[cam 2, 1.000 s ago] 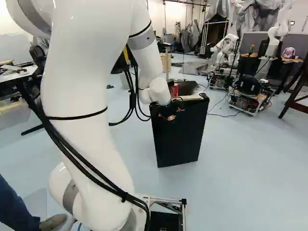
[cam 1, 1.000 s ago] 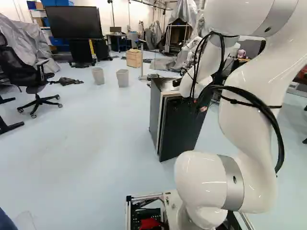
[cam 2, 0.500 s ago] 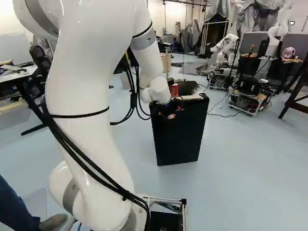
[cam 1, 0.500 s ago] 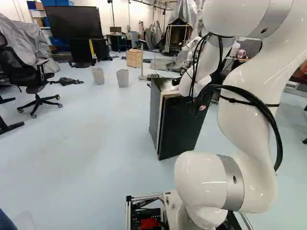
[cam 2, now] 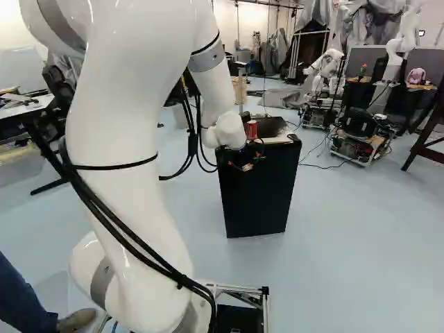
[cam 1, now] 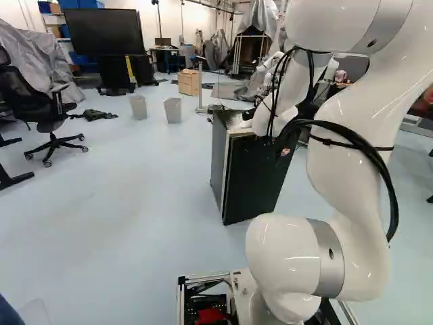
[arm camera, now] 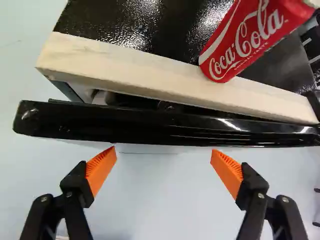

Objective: Grab a drink from the fridge

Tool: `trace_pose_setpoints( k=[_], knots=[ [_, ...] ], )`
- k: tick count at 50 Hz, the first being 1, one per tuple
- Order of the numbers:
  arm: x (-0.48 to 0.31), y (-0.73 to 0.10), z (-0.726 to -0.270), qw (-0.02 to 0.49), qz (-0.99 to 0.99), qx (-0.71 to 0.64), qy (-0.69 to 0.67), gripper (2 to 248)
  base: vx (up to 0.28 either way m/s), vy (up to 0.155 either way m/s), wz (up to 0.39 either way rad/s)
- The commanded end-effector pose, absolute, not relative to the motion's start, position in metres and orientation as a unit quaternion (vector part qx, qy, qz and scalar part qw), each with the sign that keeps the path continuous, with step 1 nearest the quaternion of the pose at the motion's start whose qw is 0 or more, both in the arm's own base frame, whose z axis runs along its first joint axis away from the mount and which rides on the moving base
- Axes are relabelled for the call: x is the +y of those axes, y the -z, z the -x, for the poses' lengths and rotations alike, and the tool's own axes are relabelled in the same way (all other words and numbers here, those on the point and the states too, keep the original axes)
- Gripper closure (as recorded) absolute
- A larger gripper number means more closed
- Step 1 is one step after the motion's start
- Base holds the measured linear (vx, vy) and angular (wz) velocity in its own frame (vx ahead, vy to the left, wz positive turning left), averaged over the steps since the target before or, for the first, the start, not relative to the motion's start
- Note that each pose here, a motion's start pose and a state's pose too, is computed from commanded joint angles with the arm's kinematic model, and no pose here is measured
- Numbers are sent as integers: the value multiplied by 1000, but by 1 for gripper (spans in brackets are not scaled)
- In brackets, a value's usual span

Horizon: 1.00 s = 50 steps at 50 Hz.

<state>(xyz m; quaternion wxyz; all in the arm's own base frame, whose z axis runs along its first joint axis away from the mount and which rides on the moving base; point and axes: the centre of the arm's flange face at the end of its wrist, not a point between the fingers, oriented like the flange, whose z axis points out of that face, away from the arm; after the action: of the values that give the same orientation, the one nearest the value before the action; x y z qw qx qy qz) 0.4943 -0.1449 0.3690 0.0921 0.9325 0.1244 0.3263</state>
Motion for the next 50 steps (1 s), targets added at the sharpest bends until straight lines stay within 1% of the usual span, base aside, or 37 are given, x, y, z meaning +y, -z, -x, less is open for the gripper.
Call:
trace_pose_setpoints(
  k=[50],
  knots=[
    [-143,-373,-507,87,-917,130,-367,3,0,0,0]
  ],
)
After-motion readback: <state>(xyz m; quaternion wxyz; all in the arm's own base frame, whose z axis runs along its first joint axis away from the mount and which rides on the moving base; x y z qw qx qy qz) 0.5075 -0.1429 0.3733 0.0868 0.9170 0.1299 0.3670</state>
